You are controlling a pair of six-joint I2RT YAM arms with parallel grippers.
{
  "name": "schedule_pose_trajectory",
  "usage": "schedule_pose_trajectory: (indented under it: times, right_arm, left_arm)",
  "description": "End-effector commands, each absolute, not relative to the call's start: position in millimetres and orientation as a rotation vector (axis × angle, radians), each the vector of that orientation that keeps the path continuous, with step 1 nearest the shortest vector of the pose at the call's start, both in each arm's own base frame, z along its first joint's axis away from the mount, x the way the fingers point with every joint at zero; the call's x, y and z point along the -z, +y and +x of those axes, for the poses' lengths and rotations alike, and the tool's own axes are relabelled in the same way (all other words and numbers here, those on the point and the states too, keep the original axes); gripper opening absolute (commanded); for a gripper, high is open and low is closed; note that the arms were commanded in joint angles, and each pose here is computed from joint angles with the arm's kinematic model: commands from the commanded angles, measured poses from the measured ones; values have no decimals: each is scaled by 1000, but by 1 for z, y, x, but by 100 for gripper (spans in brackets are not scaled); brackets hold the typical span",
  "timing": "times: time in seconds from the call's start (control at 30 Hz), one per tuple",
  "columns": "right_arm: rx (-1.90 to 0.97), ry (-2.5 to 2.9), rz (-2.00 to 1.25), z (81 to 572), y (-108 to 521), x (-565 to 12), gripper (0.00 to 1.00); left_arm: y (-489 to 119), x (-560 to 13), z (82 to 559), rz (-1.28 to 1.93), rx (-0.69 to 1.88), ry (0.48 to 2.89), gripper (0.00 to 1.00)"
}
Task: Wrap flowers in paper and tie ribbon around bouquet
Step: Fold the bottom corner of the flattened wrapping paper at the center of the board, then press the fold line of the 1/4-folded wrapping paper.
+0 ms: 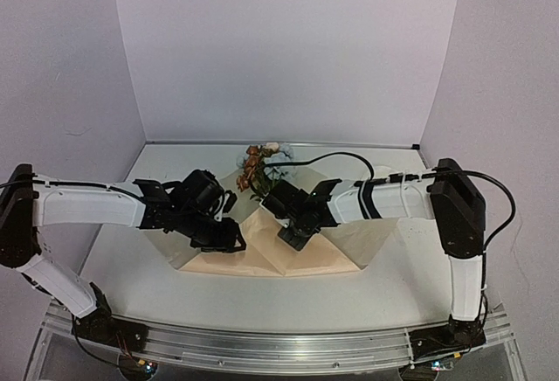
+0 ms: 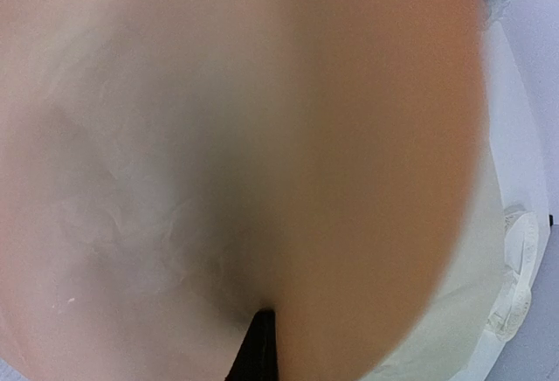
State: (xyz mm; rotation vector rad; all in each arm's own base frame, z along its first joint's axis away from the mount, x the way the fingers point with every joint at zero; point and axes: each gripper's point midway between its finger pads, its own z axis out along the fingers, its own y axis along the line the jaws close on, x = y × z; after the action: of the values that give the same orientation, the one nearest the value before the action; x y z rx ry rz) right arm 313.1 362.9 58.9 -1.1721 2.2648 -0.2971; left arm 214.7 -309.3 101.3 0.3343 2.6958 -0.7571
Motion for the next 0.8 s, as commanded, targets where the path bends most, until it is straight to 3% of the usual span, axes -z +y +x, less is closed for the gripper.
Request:
schedule_pose_trajectory:
  times: [0.0, 0.13, 0.37, 0.57, 0.7, 0.77]
  right_arm:
    - [322, 2253, -1086, 328, 368, -66, 2]
    - [324, 2256, -1056, 332, 366, -70, 12]
    - [296, 2241, -989, 328, 357, -102, 59]
    - [257, 2313, -869, 308, 324, -139, 88]
    - [182, 2470, -698, 282, 289, -156, 90]
    - [115, 2550, -666, 264, 280, -156, 80]
  left_arm:
    - [-328, -88, 214, 291, 821, 2687, 37]
    - [-328, -68, 212, 282, 791, 2727, 34]
    - [-325, -52, 213, 262, 746, 2753, 33]
    - [-329, -56, 218, 271, 743, 2744, 33]
    - [-336, -60, 219, 301, 751, 2735, 33]
    - [-339, -62, 219, 321, 748, 2730, 33]
